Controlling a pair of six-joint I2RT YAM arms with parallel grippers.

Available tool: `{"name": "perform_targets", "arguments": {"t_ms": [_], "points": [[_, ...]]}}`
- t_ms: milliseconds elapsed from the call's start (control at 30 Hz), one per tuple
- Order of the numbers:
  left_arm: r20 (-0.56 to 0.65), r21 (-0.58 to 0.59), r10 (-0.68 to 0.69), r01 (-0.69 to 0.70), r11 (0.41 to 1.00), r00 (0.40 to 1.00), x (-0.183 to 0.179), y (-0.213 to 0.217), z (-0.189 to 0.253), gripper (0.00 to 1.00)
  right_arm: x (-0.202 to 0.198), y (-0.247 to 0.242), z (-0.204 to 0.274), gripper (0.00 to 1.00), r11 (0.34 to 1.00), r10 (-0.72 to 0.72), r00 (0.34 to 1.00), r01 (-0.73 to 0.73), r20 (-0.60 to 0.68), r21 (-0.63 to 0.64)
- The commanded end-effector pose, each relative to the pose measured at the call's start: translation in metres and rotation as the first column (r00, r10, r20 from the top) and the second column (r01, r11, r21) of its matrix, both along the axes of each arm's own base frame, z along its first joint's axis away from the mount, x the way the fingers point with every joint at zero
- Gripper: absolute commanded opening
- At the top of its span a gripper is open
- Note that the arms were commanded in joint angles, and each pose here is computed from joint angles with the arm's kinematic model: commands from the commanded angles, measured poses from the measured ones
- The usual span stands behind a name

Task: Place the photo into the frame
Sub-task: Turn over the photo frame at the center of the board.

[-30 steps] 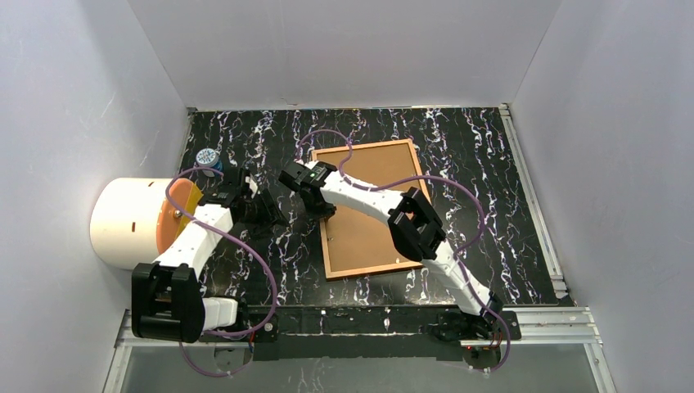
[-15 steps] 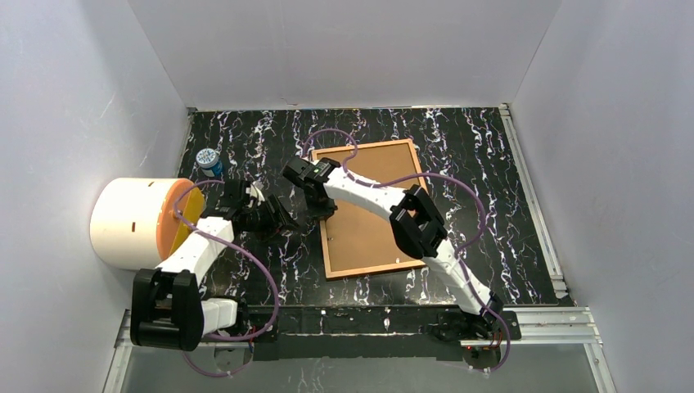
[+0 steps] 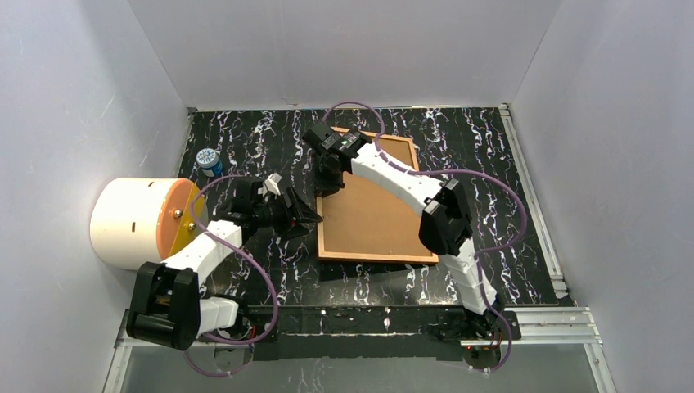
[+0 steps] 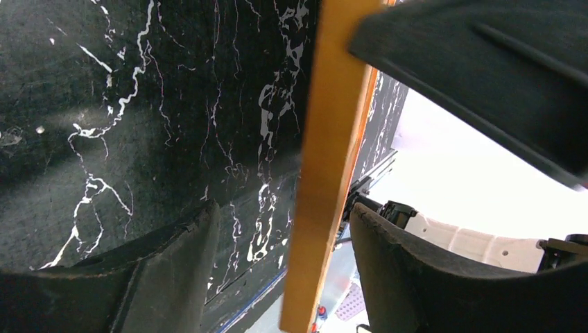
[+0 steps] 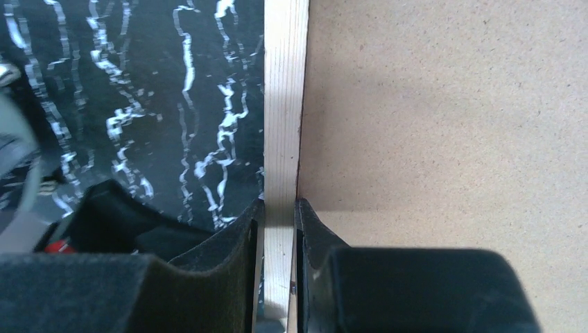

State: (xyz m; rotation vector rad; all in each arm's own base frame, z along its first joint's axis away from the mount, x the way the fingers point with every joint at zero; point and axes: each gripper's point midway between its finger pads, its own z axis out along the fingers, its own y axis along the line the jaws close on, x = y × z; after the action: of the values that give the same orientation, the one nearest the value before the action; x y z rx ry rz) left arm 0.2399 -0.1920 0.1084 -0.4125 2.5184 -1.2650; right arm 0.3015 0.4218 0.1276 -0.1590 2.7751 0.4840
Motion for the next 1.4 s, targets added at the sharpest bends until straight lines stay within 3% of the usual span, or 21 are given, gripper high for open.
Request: {"name": "perform_targets", "arguments": {"t_ms": [0,200,467,533,633,900,1133,1367], "points": [[0.012,-0.062,0.004,-0.003,0.998,1.0,0.01,-0.01,0.014,0.64,-0.013,0.02,0.062,0.05,0.98,0.029,0.999,-0.032,0.018,0.197],[0.05,-0.218,0.008,0.003,0.976,0.999,0.022,-0.029,0.039,0.54,-0.017,0.02,0.068,0.06,0.974,0.028,1.0,-0.028,0.003,0.224],[0.048,-0.236,0.011,0.0,0.972,0.999,0.023,-0.033,0.04,0.22,-0.016,0.024,0.079,0.09,0.963,0.017,1.0,-0.014,-0.007,0.269],[0.062,-0.237,0.012,0.003,0.971,0.998,0.023,-0.034,0.045,0.12,-0.015,0.024,0.083,0.12,0.961,0.01,1.0,-0.008,-0.007,0.277],[0.094,-0.225,0.02,0.002,0.974,0.995,0.026,-0.033,0.054,0.0,-0.01,0.016,0.089,0.27,0.964,-0.018,1.0,0.017,0.002,0.264],[0.182,0.01,-0.062,0.061,0.998,0.981,0.039,-0.018,0.089,0.0,0.024,-0.04,0.143,0.65,0.95,-0.198,0.97,0.154,0.141,0.271],[0.174,0.213,-0.151,0.113,0.971,0.973,0.046,0.0,0.11,0.0,0.038,-0.089,0.201,0.75,0.907,-0.318,0.919,0.224,0.232,0.355],[0.33,0.368,-0.212,0.082,0.926,0.92,0.075,0.016,0.165,0.0,0.037,-0.1,0.22,0.78,0.893,-0.317,0.92,0.208,0.23,0.398]]}}
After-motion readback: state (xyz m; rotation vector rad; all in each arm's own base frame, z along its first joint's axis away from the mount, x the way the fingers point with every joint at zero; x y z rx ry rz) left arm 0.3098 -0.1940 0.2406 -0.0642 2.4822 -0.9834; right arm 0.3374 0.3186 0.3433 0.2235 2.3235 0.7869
